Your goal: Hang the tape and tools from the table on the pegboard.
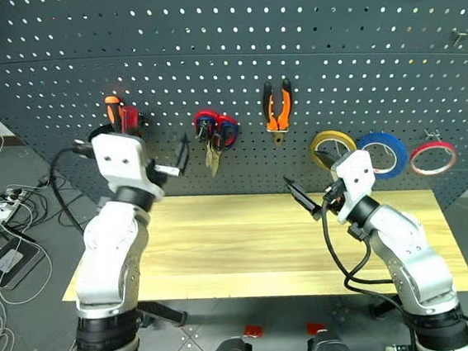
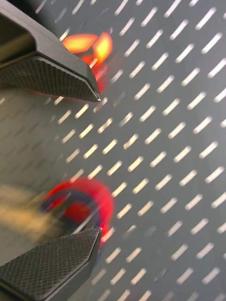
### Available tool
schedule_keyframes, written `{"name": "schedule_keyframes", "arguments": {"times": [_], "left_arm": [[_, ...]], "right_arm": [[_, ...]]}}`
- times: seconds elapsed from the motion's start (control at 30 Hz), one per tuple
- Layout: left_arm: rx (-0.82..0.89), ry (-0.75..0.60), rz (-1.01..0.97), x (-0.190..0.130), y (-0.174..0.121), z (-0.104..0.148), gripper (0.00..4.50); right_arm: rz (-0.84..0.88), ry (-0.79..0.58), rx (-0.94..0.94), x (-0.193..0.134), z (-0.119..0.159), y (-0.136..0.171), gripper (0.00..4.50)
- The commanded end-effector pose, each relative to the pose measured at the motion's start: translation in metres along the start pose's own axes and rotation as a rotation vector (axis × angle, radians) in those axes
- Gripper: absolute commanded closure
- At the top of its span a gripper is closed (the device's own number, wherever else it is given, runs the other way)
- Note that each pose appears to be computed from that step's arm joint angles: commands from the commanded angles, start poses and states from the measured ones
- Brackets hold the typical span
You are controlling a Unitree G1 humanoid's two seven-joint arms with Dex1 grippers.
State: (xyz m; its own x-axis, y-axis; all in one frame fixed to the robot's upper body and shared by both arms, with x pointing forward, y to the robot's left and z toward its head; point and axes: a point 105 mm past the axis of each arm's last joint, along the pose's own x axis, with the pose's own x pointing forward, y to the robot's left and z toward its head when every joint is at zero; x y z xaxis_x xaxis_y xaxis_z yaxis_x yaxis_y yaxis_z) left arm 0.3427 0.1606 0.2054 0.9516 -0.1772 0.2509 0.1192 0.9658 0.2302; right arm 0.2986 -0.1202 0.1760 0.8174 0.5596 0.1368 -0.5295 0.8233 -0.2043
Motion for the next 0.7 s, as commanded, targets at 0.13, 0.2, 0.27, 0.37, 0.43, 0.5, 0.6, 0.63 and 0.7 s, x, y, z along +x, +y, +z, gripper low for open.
{"name": "schedule_keyframes", "arguments": {"times": [0.13,0.2,0.27,0.37,0.43,0.5,0.6,0.63,0.7], "left_arm": [[-0.138,0.169,-0.055,-0.022,-0.023,-0.037,0.02],[-0.171,0.259,-0.056,-0.030,-0.028,-0.061,0.02],[-0.176,0.309,-0.043,-0.033,-0.026,-0.075,0.02],[-0.188,0.371,-0.015,-0.034,-0.021,-0.093,0.02],[-0.196,0.416,0.002,-0.034,-0.018,-0.106,0.02],[-0.204,0.448,-0.004,-0.035,-0.020,-0.115,0.02],[-0.225,0.490,-0.039,-0.039,-0.028,-0.127,0.02],[-0.228,0.503,-0.050,-0.041,-0.030,-0.131,0.02],[-0.228,0.519,-0.061,-0.044,-0.033,-0.135,0.02]], "right_arm": [[-0.210,0.112,-0.016,-0.021,-0.018,-0.010,0.00],[-0.307,0.207,0.027,-0.032,-0.042,-0.018,0.00],[-0.363,0.261,0.029,-0.042,-0.057,-0.024,0.00],[-0.457,0.331,0.065,-0.056,-0.077,-0.033,0.00],[-0.499,0.363,0.089,-0.060,-0.087,-0.035,0.00],[-0.546,0.392,0.106,-0.064,-0.095,-0.038,0.00],[-0.611,0.457,0.134,-0.072,-0.110,-0.040,0.00],[-0.618,0.477,0.135,-0.074,-0.115,-0.039,0.00],[-0.628,0.495,0.137,-0.077,-0.119,-0.038,0.00]]}}
